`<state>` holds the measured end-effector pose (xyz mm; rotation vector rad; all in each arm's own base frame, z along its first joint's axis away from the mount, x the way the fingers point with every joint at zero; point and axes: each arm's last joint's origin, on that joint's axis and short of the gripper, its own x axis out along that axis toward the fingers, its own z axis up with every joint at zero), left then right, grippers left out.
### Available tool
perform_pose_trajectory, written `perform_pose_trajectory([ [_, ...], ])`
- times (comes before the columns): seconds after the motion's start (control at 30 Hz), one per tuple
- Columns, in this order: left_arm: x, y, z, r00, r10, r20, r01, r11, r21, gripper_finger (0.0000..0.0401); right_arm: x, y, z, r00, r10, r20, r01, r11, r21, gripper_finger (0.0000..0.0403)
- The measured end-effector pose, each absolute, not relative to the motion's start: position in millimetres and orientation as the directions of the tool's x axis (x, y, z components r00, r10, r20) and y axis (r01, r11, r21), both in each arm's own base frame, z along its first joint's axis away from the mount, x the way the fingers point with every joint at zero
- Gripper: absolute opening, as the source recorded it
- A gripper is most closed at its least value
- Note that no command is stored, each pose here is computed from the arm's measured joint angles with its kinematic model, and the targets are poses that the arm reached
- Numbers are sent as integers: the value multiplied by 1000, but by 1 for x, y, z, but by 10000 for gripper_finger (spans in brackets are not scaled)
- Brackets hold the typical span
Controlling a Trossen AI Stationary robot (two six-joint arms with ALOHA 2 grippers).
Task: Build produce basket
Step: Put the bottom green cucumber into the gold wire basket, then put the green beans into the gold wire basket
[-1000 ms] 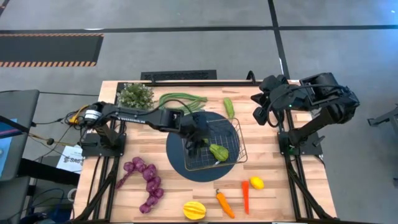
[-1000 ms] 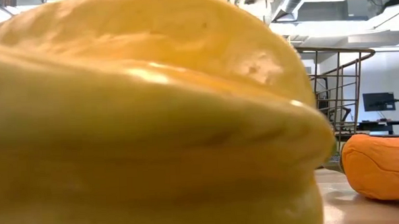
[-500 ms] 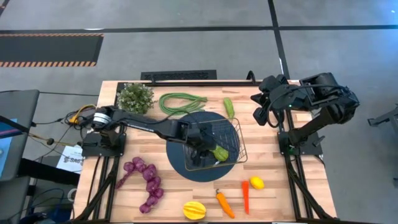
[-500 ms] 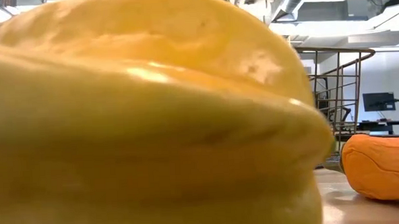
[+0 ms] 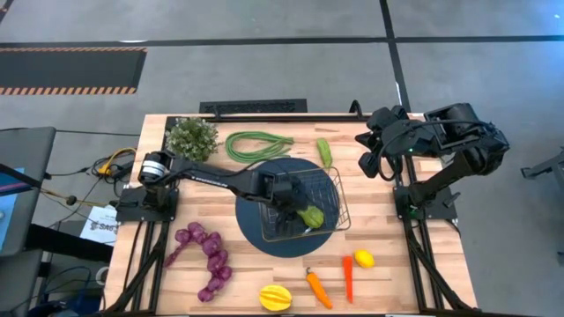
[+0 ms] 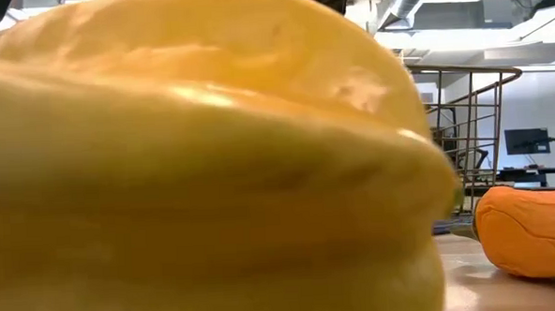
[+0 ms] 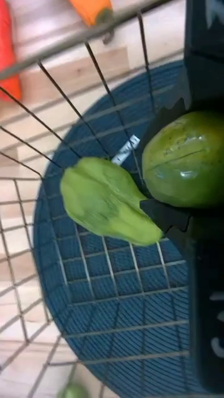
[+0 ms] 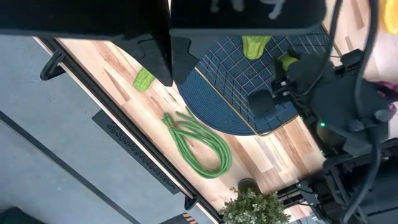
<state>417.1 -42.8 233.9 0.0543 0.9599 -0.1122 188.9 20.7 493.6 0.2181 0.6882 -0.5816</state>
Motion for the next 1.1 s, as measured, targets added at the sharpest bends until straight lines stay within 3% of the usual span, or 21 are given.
perform_pose_trajectory([
  [0.57,413,-40,232,530,-65,-845,94,995,-17,87,189,21,493,622,-432,-653,572,820,1,3],
  [0.87,414,-38,232,537,-63,-841,57,998,-38,222,189,21,493,622,-432,-653,572,820,1,3],
  [1.1,416,-38,241,555,-52,-830,29,999,-43,241,189,21,493,622,-432,-653,572,820,2,4],
])
